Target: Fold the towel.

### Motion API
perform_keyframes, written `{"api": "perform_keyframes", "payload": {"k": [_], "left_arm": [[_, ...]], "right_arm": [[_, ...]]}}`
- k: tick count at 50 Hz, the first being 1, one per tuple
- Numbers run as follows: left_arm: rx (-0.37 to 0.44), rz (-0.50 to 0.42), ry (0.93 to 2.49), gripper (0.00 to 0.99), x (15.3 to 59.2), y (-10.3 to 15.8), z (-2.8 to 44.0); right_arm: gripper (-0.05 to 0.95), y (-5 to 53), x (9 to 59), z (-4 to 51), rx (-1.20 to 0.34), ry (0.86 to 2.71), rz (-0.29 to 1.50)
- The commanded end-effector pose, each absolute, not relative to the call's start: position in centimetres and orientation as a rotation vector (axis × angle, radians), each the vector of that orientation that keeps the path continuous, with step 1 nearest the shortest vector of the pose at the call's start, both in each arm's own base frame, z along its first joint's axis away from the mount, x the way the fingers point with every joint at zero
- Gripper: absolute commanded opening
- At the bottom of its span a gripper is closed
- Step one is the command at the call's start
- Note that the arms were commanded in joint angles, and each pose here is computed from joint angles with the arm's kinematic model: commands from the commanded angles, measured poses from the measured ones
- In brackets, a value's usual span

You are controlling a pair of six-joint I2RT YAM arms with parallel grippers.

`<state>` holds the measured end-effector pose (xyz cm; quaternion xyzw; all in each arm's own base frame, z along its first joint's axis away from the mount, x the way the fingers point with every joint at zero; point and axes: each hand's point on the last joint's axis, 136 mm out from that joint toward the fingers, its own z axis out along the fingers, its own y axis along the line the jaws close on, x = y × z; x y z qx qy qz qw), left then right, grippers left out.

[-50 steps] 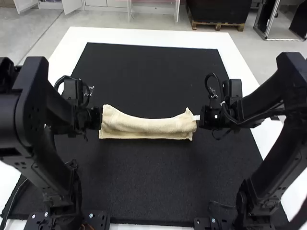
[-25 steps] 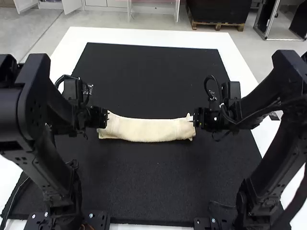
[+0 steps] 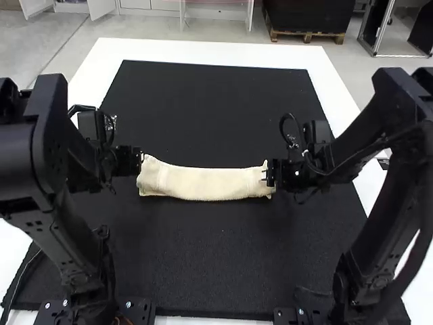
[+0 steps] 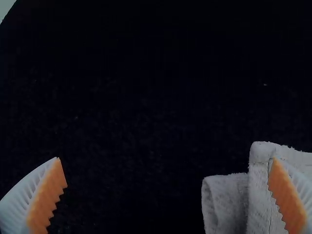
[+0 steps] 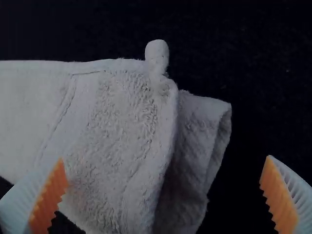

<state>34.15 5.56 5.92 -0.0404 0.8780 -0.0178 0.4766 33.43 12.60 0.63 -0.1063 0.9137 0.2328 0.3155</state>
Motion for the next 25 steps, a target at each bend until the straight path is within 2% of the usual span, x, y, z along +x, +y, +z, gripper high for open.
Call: {"api": "perform_keyframes", "payload": {"k": [1, 7, 12, 19, 25], "left_arm": [[-0.118, -0.076, 2.105, 0.967, 35.2, 5.7, 7.4], [-0.137, -0.098, 2.096, 0.967, 35.7, 5.7, 7.9], [-0.145, -0.105, 2.096, 0.967, 35.8, 5.7, 8.3], [-0.138, -0.105, 2.081, 0.967, 36.1, 5.6, 9.1], [-0.135, -0.104, 2.065, 0.967, 36.2, 5.6, 10.0]], "right_arm": [[0.91, 13.3, 34.7, 1.1, -0.309, 2.382, 0.579], [0.9, 13.6, 35.2, 1.0, -0.319, 2.376, 0.577], [0.84, 13.9, 35.4, 0.6, -0.326, 2.378, 0.576], [0.84, 14.0, 35.6, -0.3, -0.331, 2.391, 0.566], [0.7, 14.2, 35.6, -1.2, -0.339, 2.404, 0.573]]}}
